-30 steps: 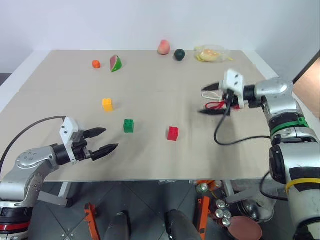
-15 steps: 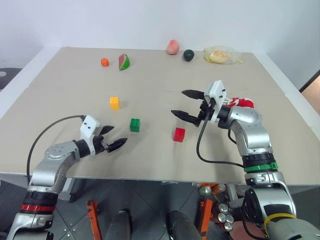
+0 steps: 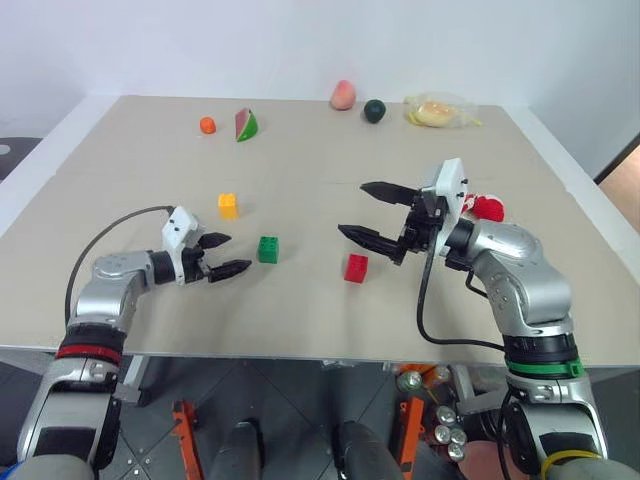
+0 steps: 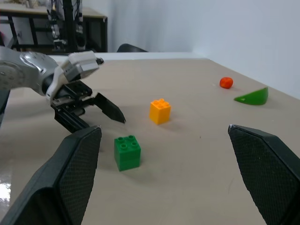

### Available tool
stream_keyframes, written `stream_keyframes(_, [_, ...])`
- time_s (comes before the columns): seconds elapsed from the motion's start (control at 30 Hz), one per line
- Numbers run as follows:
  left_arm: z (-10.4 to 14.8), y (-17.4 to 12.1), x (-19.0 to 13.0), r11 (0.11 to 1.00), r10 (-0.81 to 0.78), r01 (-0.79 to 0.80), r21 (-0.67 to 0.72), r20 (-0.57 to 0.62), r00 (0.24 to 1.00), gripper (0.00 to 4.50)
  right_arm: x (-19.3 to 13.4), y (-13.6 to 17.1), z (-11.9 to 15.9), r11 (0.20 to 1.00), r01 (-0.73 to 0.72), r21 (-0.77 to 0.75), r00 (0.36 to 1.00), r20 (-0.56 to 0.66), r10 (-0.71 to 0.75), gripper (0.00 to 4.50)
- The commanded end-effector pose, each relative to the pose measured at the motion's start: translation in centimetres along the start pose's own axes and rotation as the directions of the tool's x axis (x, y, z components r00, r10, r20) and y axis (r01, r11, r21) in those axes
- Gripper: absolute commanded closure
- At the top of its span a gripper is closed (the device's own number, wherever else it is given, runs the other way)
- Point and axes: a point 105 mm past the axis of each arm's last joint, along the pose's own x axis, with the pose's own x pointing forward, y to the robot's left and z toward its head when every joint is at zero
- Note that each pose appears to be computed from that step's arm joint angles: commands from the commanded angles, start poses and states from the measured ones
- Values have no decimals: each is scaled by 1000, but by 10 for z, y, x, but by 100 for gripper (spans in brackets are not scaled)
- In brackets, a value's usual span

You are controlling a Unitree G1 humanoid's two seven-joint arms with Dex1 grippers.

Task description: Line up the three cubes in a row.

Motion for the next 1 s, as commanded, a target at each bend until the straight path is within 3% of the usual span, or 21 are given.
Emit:
stream_keyframes(0.03, [8,2,0,997,-72,72,30,-1,997,8,-8,3,18,999,27,-39,999,38,-25,3])
stream_keyframes(0.53, [3,0,43,982,-145,154,107,-90,985,8,-25,10,20,994,102,-29,995,7,-102,3])
stream_keyframes(0.93, [1,0,53,975,-118,138,174,-125,985,8,-31,6,20,990,138,-22,990,-6,-138,3])
stream_keyframes(1.0, [2,0,54,975,-119,139,174,-117,986,62,-30,5,19,990,140,-22,990,-6,-140,0])
